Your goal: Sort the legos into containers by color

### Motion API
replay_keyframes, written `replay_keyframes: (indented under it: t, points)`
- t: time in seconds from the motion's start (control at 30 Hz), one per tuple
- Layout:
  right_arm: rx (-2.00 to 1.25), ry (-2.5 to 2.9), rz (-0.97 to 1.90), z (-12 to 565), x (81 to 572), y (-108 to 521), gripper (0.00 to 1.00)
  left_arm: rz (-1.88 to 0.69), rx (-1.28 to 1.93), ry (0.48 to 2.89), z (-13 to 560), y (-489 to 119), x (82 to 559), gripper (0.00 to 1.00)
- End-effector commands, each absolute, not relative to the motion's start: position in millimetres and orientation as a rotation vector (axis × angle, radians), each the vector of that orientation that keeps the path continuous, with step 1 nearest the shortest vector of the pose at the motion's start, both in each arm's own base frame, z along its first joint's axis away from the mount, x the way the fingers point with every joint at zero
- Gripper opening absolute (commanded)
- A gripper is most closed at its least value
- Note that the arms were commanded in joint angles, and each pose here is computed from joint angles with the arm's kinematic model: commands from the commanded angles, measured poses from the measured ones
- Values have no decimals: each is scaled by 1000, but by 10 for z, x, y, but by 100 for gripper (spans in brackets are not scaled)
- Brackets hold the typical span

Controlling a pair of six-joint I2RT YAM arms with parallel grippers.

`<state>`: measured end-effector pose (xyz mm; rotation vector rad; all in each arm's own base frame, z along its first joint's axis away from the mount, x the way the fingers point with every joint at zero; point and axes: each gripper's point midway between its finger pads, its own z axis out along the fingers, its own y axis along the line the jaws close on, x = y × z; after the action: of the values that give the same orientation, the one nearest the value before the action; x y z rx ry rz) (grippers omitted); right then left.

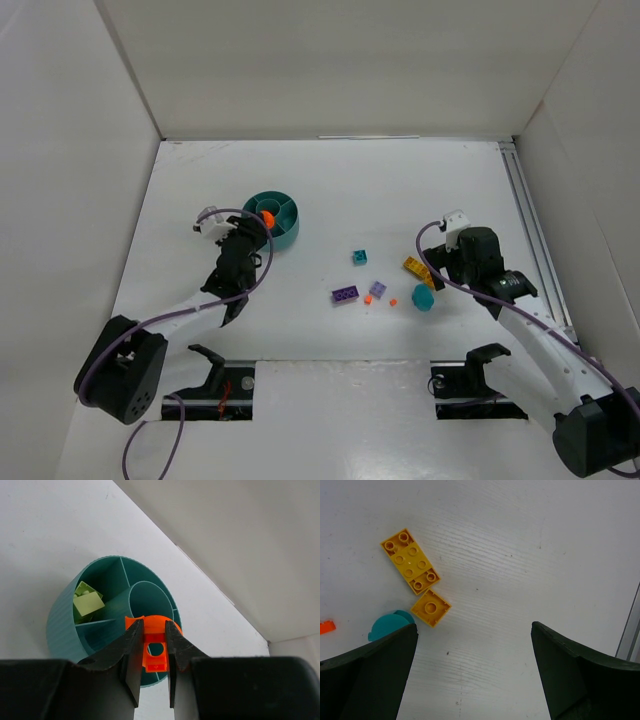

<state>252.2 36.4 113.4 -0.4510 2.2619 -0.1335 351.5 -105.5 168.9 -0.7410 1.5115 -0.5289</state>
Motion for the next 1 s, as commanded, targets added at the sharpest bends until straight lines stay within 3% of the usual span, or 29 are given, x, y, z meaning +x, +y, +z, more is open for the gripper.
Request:
replay_keyframes:
  t: [0.0,0.47,0.57,0.63,0.8,0.87,0.97]
  points:
    - [-433,2210,-131,1227,2610,375,100,-610,-764,1418,1874,-1060,3535,3]
    - [-433,2210,-131,1227,2610,375,100,-593,-835,1426,1663,-1041,3612,3]
    - [-433,2210,-131,1227,2610,375,100,-563,-840,1452,1571,-1021,3607,10]
    - [-433,2210,-131,1227,2610,375,100,-545,-848,1453,1551,-995,3604,22]
    - [-433,2210,-131,1227,2610,375,100,-526,-848,1479,1468,-1007,3627,26]
    - [-433,2210,-131,1227,2610,375,100,-533,-855,1476,1470,-1009,3628,37]
    - [-433,2210,-131,1227,2610,375,100,-530,-847,1473,1526,-994,3602,38]
